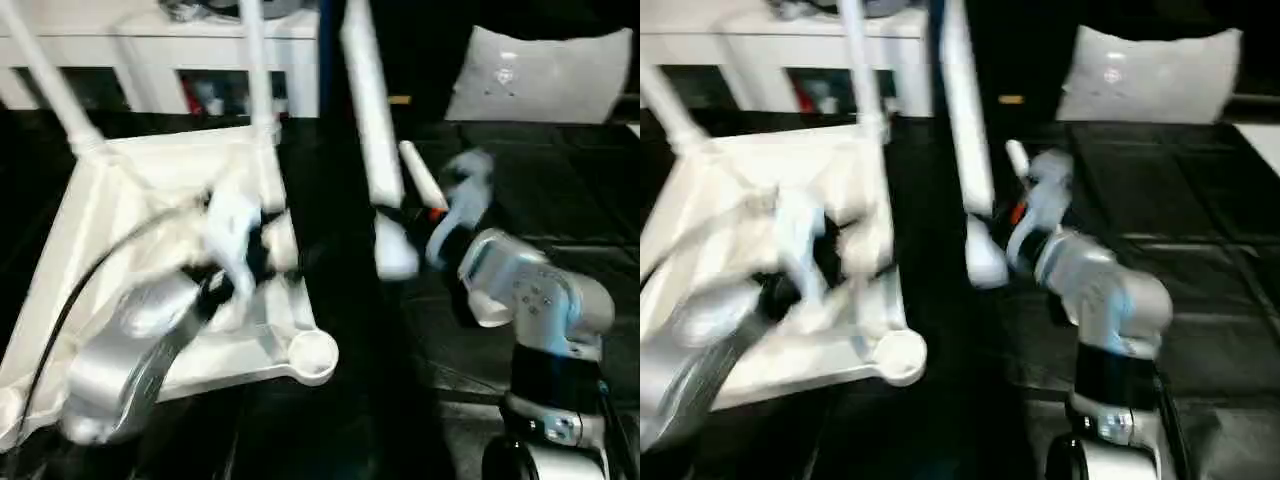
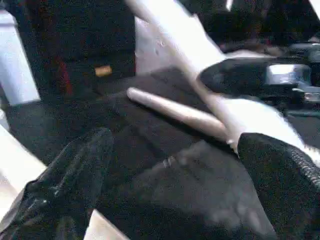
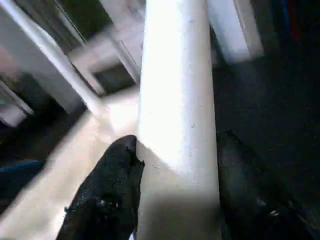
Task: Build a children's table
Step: Pick table leg
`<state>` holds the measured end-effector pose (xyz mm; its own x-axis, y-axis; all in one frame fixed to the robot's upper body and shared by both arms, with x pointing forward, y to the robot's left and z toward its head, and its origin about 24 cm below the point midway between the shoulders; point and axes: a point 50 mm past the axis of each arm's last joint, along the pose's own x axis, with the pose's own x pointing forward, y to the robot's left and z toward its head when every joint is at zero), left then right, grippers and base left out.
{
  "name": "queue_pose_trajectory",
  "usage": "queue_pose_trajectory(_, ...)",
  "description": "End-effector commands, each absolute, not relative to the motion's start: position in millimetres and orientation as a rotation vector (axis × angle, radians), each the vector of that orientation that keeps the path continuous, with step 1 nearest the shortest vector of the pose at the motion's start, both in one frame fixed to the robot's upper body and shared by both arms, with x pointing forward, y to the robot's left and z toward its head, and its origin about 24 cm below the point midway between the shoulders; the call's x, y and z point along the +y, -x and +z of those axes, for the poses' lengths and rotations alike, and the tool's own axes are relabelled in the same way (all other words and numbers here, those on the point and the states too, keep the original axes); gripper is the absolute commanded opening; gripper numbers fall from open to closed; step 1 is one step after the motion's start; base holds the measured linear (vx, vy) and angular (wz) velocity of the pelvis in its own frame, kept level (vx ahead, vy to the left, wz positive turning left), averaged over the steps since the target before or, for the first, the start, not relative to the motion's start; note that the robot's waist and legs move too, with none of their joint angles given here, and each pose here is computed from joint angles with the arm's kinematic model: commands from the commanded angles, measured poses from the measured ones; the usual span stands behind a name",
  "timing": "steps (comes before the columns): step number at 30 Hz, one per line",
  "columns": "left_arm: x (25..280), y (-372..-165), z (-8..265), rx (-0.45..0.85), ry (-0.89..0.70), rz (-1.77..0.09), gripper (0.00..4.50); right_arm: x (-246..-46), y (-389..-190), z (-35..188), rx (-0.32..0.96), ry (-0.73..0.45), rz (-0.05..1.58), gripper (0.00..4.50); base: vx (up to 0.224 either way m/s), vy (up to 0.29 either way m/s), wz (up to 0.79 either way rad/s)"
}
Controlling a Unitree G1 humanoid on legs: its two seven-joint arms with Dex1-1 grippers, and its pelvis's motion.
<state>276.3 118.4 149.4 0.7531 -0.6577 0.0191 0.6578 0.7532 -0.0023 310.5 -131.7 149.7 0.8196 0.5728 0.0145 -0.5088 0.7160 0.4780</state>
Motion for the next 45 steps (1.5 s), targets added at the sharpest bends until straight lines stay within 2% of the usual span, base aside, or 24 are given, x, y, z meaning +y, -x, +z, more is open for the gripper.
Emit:
queue_pose_trajectory(1, 119.1, -279.7, 155.5, -0.041, 0.03, -0.702, 4.5, -133.6, -307.1, 156.6, 0.077, -0.517, 0.642, 1.9, 0.0, 0.0, 0.0)
queue_pose_trajectory(2, 119.1, -279.7, 155.5, -0.041, 0.03, -0.702, 4.5, -133.6, -307.1, 156.6, 0.077, -0.517, 0.642, 1.9, 0.0, 0.0, 0.0)
queue_pose_trajectory(3, 112.1, -288.1, 173.6, -0.095, 0.174, -0.714, 4.5, -133.9, -298.3, 163.9, 0.015, -0.641, 0.762, 1.9, 0.0, 0.0, 0.0)
queue_pose_trajectory(4, 106.9, -292.5, 190.5, -0.145, 0.317, -0.749, 4.5, -132.7, -289.2, 169.9, -0.042, -0.691, 0.878, 1.9, 0.0, 0.0, 0.0)
queue_pose_trajectory(7, 102.7, -293.8, 203.5, -0.179, 0.425, -0.803, 4.5, -130.6, -282.0, 173.8, -0.085, -0.703, 0.964, 1.9, 0.0, 0.0, 0.0)
queue_pose_trajectory(12, 94.1, -291.3, 211.2, -0.186, 0.466, -0.902, 4.5, -127.4, -277.0, 174.8, -0.112, -0.69, 1.016, 1.9, 0.0, 0.0, 0.0)
queue_pose_trajectory(24, 87.0, -287.6, 219.5, -0.164, 0.523, -0.981, 4.5, -123.1, -268.5, 172.6, -0.111, -0.612, 1.082, 1.9, 0.0, 0.0, 0.0)
queue_pose_trajectory(27, 85.8, -286.2, 217.3, -0.146, 0.515, -1.001, 4.5, -120.5, -267.9, 171.7, -0.119, -0.563, 1.073, 1.9, 0.0, 0.0, 0.0)
queue_pose_trajectory(28, 83.9, -285.9, 211.2, -0.118, 0.458, -0.994, 4.32, -115.8, -269.6, 171.5, -0.155, -0.474, 1.028, 1.9, 0.0, 0.0, 0.0)
queue_pose_trajectory(30, 80.6, -287.9, 202.0, -0.092, 0.383, -0.947, 4.21, -110.0, -273.1, 171.1, -0.203, -0.428, 0.944, 1.9, 0.0, 0.0, 0.0)
queue_pose_trajectory(32, 77.6, -290.5, 195.6, -0.121, 0.266, -0.888, 4.14, -103.4, -272.9, 166.4, -0.228, -0.381, 0.924, 1.9, 0.0, 0.0, 0.0)
queue_pose_trajectory(34, 76.4, -291.3, 192.3, -0.15, 0.215, -0.863, 4.14, -100.3, -273.6, 161.7, -0.245, -0.312, 0.901, 1.9, 0.0, 0.0, 0.0)
queue_pose_trajectory(35, 76.4, -291.3, 192.3, -0.15, 0.215, -0.863, 4.14, -100.3, -273.6, 161.7, -0.245, -0.312, 0.901, 1.9, 0.0, 0.0, 0.0)
queue_pose_trajectory(36, 75.9, -292.1, 187.2, -0.182, 0.194, -0.829, 4.14, -95.5, -274.1, 152.7, -0.263, -0.184, 0.876, 1.9, 0.0, 0.0, 0.0)
queue_pose_trajectory(37, 76.7, -291.7, 181.5, -0.194, 0.182, -0.813, 4.14, -92.6, -273.9, 144.8, -0.261, -0.135, 0.871, 1.9, 0.0, 0.0, 0.0)
queue_pose_trajectory(38, 76.7, -291.7, 181.5, -0.194, 0.182, -0.813, 4.08, -92.6, -273.9, 144.8, -0.261, -0.135, 0.871, 1.9, 0.0, 0.0, 0.0)
queue_pose_trajectory(40, 77.3, -289.0, 169.9, -0.176, 0.195, -0.808, 3.76, -89.2, -274.6, 130.9, -0.254, -0.069, 0.857, 1.9, 0.0, 0.0, 0.0)
queue_pose_trajectory(42, 77.2, -286.6, 163.8, -0.149, 0.236, -0.807, 3.71, -88.2, -276.3, 122.1, -0.263, -0.026, 0.834, 1.9, 0.0, 0.0, 0.0)
queue_pose_trajectory(45, 75.9, -285.6, 160.3, -0.146, 0.246, -0.793, 3.46, -89.4, -280.2, 116.0, -0.284, -0.017, 0.781, 1.9, 0.0, 0.0, 0.0)
